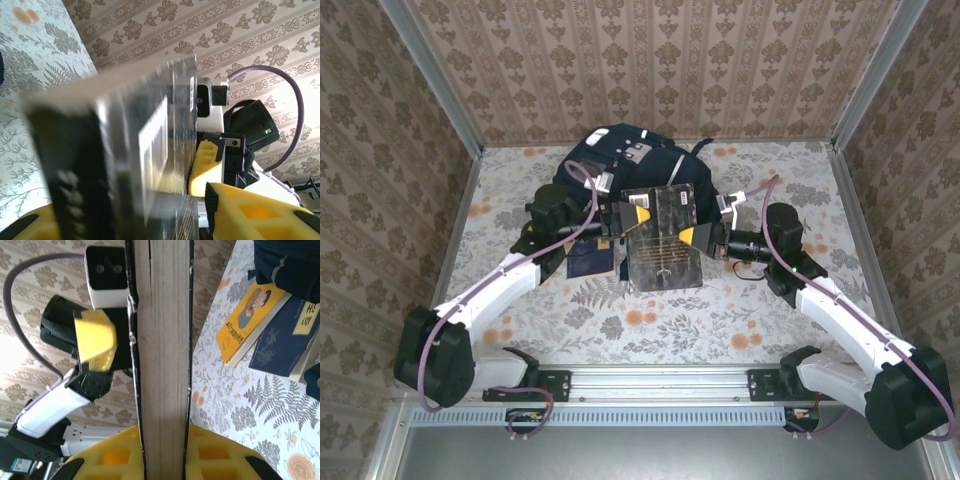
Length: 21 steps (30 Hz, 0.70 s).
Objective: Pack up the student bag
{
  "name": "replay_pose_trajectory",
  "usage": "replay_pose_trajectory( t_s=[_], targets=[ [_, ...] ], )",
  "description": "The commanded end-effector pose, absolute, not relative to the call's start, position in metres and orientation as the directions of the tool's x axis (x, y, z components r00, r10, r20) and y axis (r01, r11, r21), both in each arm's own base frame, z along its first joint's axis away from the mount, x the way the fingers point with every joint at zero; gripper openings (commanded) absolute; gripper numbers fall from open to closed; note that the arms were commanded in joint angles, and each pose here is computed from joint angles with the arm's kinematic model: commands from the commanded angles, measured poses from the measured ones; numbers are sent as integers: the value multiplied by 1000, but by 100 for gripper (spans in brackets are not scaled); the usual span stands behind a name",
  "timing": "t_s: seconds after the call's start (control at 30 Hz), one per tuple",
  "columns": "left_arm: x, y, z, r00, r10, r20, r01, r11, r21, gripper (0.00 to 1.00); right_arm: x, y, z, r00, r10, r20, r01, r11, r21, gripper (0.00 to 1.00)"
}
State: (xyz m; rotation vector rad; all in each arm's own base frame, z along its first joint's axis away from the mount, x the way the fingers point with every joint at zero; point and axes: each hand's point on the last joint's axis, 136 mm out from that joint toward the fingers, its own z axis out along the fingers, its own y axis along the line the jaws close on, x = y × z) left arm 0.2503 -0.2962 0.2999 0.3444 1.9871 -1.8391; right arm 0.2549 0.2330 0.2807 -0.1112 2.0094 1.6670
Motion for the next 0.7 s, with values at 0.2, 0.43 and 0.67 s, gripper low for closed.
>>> replay_pose_trajectory(
  t_s=[0.2,0.43,0.67],
  targets=[
    [225,-296,322,-839,-63,-540,543,-42,-839,10,250,229,302,-853,247,-459,-423,187,887,0],
    [268,-285,324,-833,-332,-442,482,-42,-875,0,256,226,312,-851,318,-418,-391,148,908,55],
    [314,-276,326,-769,-599,-223,385,-154,-910,0,253,225,339,-841,411,-352,-399,-32,916,77]
  ],
)
